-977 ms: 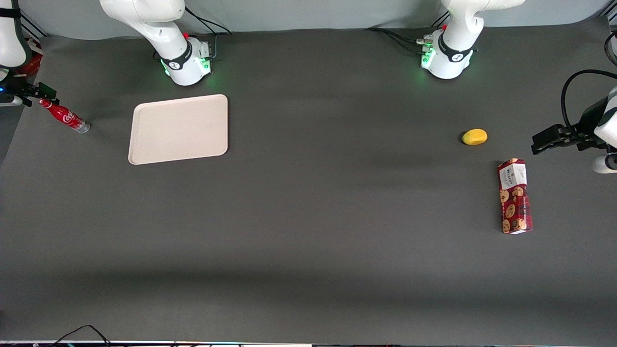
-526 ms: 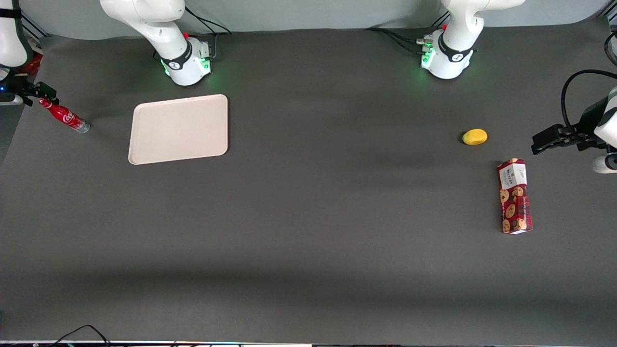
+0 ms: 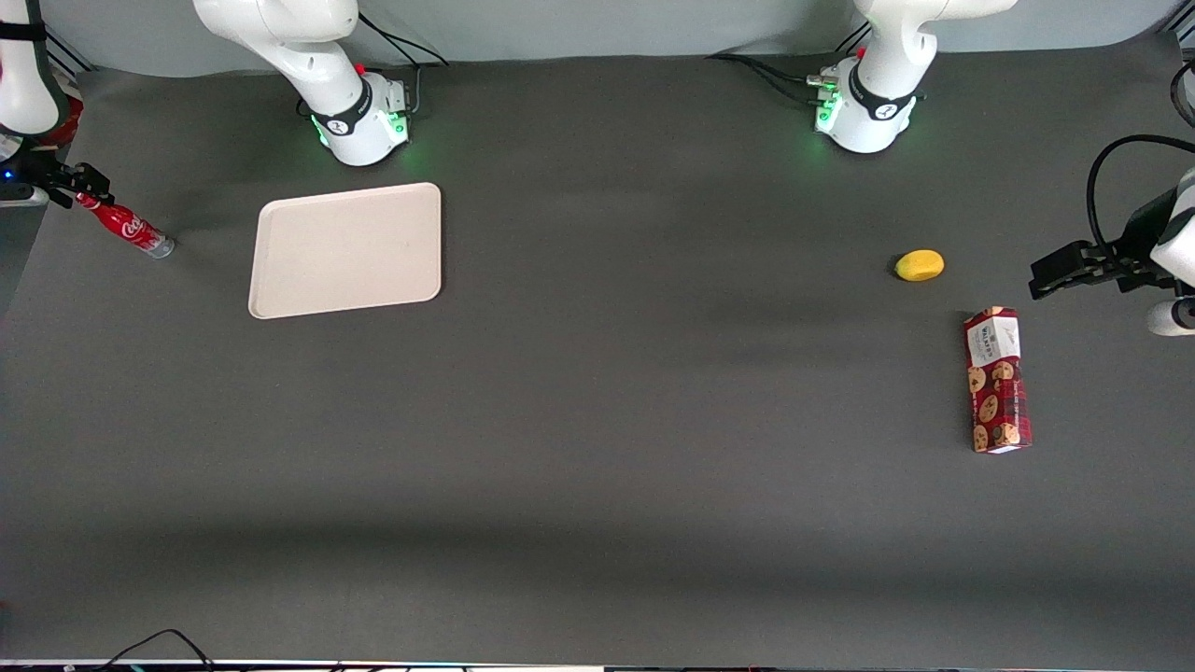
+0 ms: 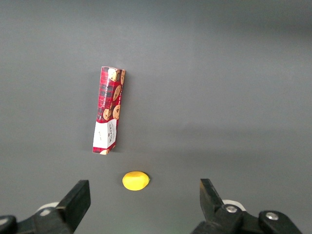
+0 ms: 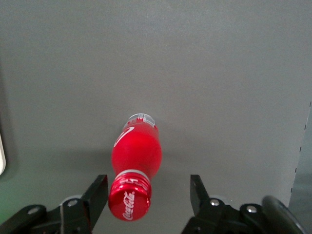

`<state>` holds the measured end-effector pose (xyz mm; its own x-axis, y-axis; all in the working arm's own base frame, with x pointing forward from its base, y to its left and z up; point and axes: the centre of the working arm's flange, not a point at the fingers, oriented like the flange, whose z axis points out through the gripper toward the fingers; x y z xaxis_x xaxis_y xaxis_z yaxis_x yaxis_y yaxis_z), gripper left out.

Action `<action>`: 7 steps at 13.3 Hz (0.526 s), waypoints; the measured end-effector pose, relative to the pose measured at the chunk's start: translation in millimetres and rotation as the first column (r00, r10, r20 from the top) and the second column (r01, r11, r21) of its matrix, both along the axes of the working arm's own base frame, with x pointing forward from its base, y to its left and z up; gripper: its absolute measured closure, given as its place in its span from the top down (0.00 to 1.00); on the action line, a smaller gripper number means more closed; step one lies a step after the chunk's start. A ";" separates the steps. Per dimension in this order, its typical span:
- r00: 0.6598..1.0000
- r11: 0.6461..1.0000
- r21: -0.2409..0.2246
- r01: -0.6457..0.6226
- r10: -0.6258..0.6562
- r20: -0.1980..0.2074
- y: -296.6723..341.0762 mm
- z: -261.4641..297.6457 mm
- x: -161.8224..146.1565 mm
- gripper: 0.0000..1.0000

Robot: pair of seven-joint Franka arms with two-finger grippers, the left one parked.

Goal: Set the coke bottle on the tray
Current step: 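Carry the bottle with the right gripper over the white tray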

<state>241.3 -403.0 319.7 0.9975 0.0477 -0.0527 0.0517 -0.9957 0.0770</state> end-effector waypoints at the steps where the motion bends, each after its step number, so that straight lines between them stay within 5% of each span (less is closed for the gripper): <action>1: 1.000 1.000 0.004 0.006 -0.006 0.005 0.6 -0.1 0.8 0.68; 6: 1.000 1.000 0.014 0.015 -0.015 0.013 2.1 -1.1 1.9 0.57; 7: 1.000 1.000 0.017 0.020 -0.020 0.016 2.6 -1.6 1.8 0.46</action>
<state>243.1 -400.4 318.0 0.9989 0.0288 -0.0359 0.0309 -0.9977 0.0606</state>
